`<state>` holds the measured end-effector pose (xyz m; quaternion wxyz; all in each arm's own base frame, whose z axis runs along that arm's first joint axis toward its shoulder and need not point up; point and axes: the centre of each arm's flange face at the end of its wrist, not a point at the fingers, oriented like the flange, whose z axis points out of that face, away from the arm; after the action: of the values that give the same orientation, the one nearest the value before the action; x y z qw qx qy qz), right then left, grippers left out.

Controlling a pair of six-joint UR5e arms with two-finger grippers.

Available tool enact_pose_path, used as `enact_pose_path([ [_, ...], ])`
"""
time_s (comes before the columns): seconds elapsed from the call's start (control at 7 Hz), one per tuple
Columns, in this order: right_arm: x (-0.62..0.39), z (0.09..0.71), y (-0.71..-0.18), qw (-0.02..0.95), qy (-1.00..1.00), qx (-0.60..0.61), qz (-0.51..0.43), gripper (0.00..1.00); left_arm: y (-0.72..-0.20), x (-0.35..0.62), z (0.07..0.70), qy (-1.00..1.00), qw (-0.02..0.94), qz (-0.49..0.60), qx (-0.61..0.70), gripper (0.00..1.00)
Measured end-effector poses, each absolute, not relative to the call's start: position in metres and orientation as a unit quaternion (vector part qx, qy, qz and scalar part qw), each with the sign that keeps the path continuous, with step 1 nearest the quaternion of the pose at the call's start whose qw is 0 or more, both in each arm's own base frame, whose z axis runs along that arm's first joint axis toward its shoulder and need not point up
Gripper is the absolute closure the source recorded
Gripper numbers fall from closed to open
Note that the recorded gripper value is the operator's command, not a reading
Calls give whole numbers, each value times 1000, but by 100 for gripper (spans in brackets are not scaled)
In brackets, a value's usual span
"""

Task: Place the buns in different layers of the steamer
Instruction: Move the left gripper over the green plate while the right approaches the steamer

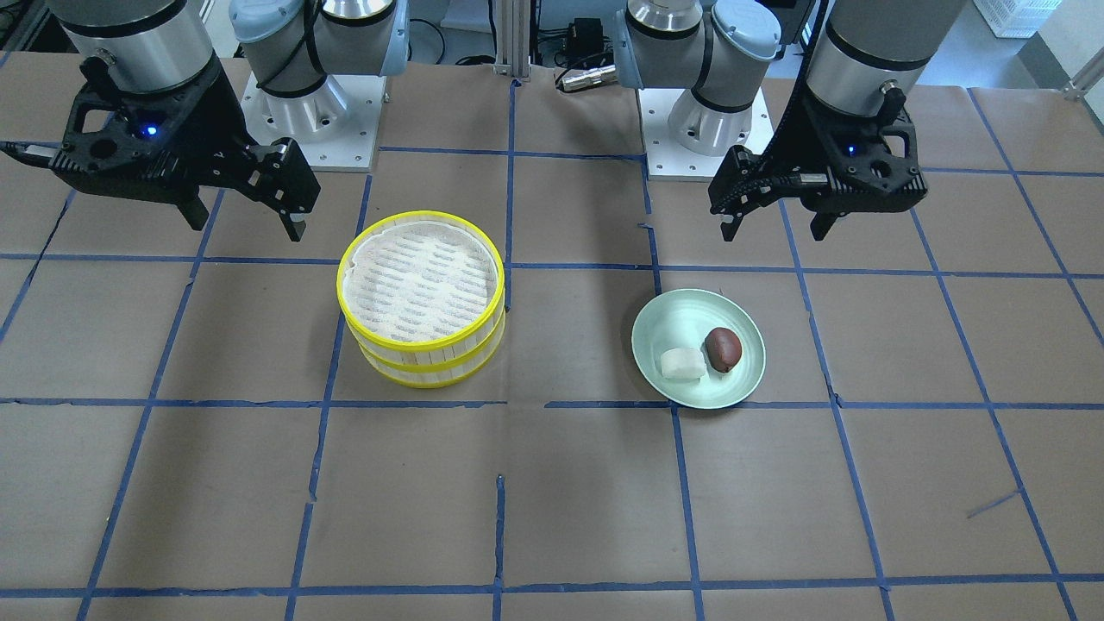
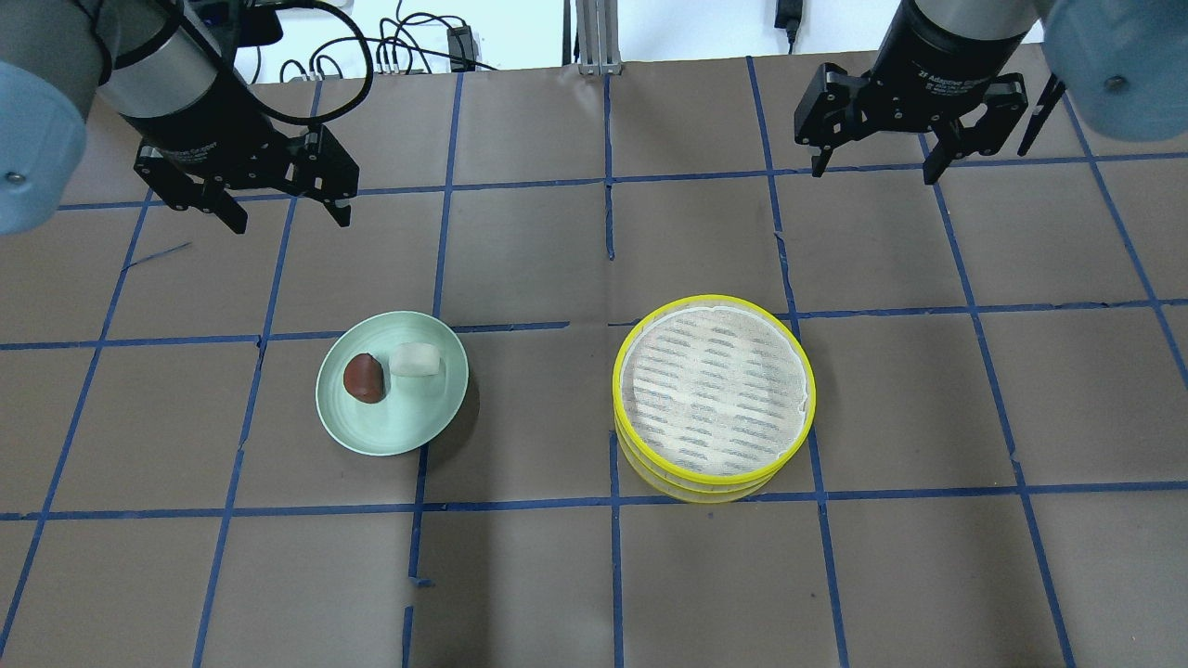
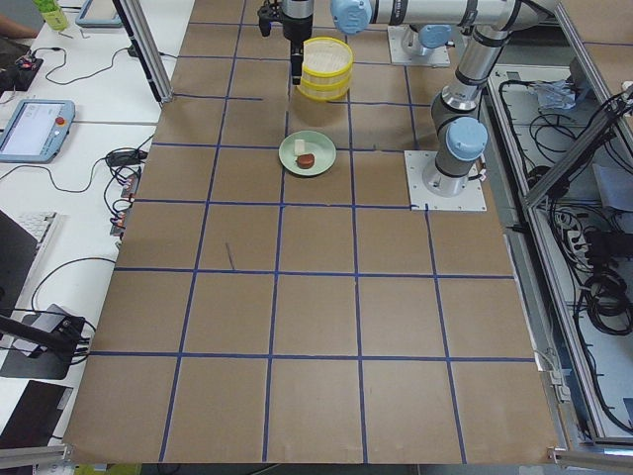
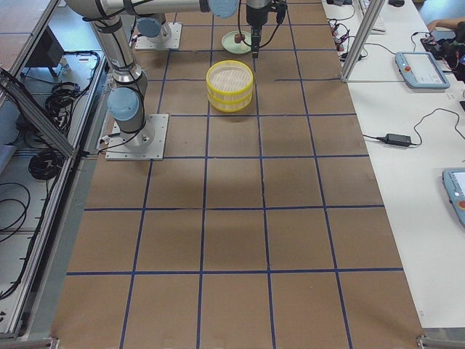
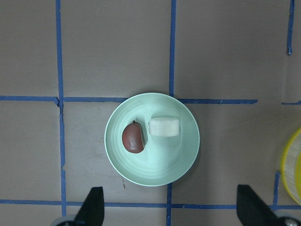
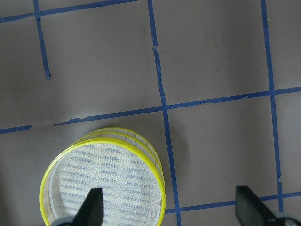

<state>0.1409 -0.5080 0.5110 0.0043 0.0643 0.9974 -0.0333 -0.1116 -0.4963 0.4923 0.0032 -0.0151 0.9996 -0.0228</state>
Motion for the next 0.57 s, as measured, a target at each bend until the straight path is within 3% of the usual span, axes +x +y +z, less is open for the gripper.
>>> enact_pose_path([
  [0.57, 142, 506, -518, 6, 998, 64, -28, 0, -494, -112, 493, 1000, 5, -21, -15, 0],
])
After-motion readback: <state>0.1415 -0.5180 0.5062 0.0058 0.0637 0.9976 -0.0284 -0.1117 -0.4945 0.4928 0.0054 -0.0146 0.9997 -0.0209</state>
